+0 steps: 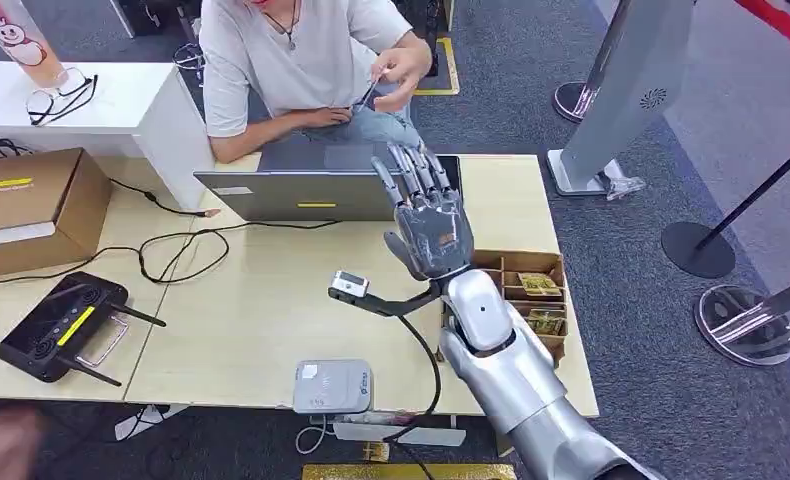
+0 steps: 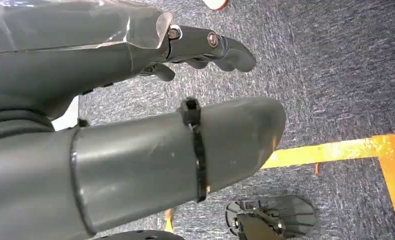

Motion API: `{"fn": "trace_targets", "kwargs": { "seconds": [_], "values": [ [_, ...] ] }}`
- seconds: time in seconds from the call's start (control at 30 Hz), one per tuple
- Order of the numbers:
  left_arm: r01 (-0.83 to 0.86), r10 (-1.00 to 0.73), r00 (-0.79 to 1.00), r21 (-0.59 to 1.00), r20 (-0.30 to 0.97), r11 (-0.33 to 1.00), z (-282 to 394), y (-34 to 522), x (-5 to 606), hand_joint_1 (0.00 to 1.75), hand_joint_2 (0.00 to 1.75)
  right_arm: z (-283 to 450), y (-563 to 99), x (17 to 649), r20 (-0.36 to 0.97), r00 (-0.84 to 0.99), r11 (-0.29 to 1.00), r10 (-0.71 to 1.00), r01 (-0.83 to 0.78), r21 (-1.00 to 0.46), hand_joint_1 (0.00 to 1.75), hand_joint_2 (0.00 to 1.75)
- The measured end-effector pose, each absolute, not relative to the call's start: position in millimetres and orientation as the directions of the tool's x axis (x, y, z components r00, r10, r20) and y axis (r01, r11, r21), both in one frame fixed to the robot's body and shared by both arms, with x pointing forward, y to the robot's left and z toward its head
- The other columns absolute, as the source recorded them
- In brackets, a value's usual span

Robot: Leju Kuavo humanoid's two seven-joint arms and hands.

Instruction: Pass the card to the sensor for recognition and then transmit it.

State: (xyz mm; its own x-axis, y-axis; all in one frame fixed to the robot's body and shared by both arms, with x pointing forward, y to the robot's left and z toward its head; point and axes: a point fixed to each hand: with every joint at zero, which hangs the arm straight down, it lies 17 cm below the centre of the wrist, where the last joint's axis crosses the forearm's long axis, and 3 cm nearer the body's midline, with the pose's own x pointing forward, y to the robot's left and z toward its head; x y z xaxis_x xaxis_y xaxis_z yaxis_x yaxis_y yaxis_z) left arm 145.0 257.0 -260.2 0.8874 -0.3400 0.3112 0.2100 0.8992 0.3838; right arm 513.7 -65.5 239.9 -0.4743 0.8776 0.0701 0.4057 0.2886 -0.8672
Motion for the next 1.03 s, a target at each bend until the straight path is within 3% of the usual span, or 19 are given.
{"fn": "trace_targets", "kwargs": {
  "seconds": [0.2, 0.57, 0.9, 1.03],
  "values": [
    [0.210, -0.341, 0.886, 0.384, 0.315, 0.899, -260, 257, 144, 0.00, 0.00, 249, -64, 506, 0.090, -0.491, 0.325, 0.867, 0.419, -0.848, 0.00, 1.75],
    [0.197, -0.327, 0.891, 0.381, 0.315, 0.903, -261, 258, 140, 0.00, 0.00, 263, -65, 463, 0.403, -0.641, 0.670, 0.653, 0.241, -0.702, 0.00, 1.75],
    [0.180, -0.309, 0.898, 0.380, 0.314, 0.907, -262, 260, 134, 0.00, 0.00, 263, -70, 432, 0.536, -0.682, 0.798, 0.497, 0.117, -0.591, 0.00, 1.75],
    [0.167, -0.295, 0.904, 0.378, 0.310, 0.911, -263, 262, 131, 0.00, 0.00, 252, -68, 415, 0.643, -0.676, 0.868, 0.361, -0.009, -0.497, 0.00, 1.75]
  ]
}}
